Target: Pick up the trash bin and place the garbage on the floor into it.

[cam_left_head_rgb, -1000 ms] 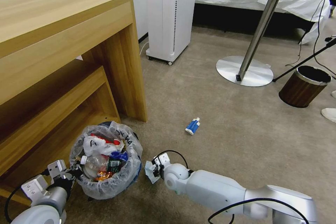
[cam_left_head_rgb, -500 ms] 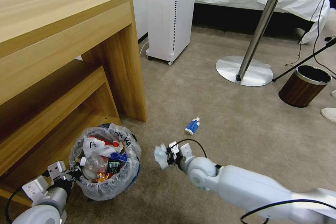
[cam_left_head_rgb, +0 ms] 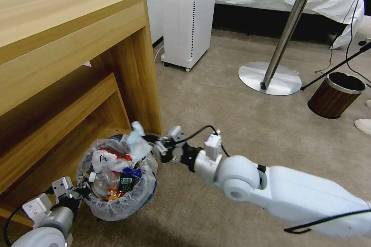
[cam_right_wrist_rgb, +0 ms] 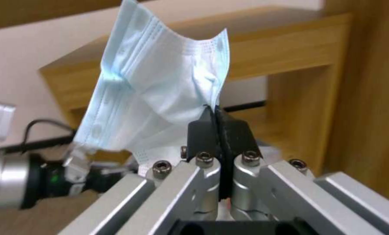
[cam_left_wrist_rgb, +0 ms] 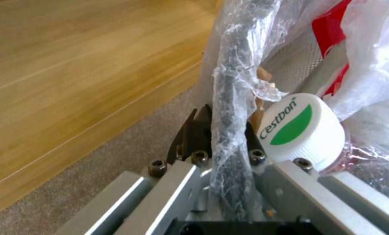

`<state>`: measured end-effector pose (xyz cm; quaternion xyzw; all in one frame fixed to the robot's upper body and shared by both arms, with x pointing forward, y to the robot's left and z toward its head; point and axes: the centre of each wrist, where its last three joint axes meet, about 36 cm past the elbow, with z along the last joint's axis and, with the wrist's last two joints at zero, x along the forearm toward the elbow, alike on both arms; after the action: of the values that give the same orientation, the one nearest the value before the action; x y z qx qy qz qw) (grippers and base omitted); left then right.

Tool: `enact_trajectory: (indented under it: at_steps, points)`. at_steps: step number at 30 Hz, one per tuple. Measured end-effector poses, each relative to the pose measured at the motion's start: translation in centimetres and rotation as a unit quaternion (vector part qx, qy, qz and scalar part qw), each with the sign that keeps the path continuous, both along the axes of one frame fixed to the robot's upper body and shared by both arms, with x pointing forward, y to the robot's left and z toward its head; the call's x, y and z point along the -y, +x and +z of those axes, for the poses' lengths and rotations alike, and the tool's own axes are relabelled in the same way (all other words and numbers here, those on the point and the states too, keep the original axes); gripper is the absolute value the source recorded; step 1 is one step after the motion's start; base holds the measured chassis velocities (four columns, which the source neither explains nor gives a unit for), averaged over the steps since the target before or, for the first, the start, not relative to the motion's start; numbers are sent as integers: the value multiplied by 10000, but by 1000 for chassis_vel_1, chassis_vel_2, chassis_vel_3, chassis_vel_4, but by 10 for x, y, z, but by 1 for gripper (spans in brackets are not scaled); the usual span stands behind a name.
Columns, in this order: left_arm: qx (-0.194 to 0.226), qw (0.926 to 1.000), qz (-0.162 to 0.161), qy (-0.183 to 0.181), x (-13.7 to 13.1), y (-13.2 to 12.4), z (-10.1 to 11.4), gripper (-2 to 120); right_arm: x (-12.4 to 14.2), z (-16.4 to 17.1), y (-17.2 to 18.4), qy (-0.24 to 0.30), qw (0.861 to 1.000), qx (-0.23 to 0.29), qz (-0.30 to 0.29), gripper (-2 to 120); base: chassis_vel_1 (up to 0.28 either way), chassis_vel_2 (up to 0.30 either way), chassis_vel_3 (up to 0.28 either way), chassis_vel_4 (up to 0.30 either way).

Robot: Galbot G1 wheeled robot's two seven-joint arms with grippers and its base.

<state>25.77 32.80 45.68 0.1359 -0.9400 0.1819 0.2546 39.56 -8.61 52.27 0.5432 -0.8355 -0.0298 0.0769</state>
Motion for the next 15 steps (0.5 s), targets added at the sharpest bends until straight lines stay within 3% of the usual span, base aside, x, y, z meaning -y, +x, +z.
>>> enact_trajectory:
  at_steps: [6, 15]
  points:
    - [31, 10000, -5, -19, 4, -3, 3, 1, -22, -17, 2, -402, 9983, -294, 305, 0, 0, 0, 0, 0]
    - [74, 10000, -3, -42, 9, -8, 8, 1, -62, -52, 19, -1066, 9923, -621, 77, 0, 0, 0, 0, 0]
